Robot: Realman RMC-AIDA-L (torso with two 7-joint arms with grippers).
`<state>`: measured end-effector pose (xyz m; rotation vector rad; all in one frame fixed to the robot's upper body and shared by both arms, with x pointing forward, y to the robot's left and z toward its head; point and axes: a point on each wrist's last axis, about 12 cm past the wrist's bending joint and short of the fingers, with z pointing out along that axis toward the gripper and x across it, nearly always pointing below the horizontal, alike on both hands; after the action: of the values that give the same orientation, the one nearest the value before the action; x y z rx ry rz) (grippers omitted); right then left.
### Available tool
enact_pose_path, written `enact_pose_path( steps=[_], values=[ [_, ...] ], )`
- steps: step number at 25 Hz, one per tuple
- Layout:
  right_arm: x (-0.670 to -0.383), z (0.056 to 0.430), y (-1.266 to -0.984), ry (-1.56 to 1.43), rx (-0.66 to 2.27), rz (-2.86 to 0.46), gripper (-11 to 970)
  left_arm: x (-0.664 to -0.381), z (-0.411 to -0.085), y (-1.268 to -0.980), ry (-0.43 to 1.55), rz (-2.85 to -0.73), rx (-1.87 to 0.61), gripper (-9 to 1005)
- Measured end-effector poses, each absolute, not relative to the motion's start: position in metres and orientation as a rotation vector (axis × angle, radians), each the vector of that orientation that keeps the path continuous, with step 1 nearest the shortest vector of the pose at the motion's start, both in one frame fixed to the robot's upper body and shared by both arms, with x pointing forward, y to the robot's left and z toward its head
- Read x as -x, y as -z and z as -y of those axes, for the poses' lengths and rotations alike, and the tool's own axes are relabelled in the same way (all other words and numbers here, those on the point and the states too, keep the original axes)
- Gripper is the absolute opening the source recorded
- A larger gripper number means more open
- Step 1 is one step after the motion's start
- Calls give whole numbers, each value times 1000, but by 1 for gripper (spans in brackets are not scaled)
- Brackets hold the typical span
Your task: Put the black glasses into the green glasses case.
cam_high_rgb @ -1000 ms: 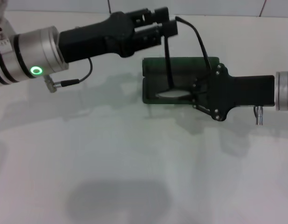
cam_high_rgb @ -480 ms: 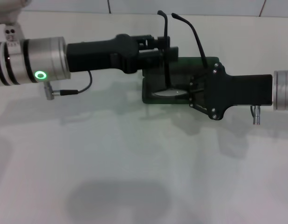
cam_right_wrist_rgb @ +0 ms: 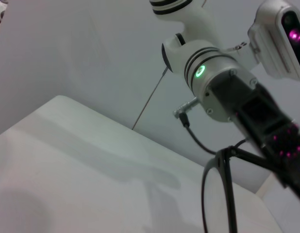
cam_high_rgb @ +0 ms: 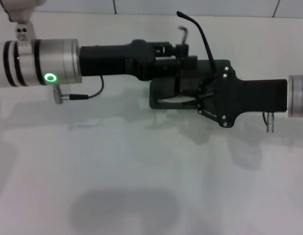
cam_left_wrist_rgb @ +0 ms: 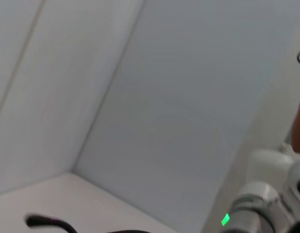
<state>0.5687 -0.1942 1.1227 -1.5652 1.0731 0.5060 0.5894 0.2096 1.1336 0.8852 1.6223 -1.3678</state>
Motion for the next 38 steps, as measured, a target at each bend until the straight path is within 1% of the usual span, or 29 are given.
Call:
enact_pose_path(
  steps=[6, 17, 22, 28, 33, 38],
  values=[
    [-566, 197, -1121, -501, 1565, -1071, 128, -589, -223, -1133, 1335, -1586, -806, 467],
    [-567, 198, -1121, -499, 1561, -1073, 130, -590, -234, -1131, 1277, -1632, -815, 440],
    [-567, 198, -1121, -500, 1559, -1076, 131, -586, -239, -1134, 1275, -1553, -780, 428],
    [-567, 196, -1121, -505, 1564, -1072, 133, -583, -224, -1139, 1352, -1503, -859, 413],
    [-567, 195, -1121, -509, 1571, -1065, 134, -582, -203, -1137, 1386, -1527, -949, 416],
    [-564, 195, -1123, -523, 1578, -1040, 135, -583, -196, -1135, 1387, -1554, -965, 409]
  ],
)
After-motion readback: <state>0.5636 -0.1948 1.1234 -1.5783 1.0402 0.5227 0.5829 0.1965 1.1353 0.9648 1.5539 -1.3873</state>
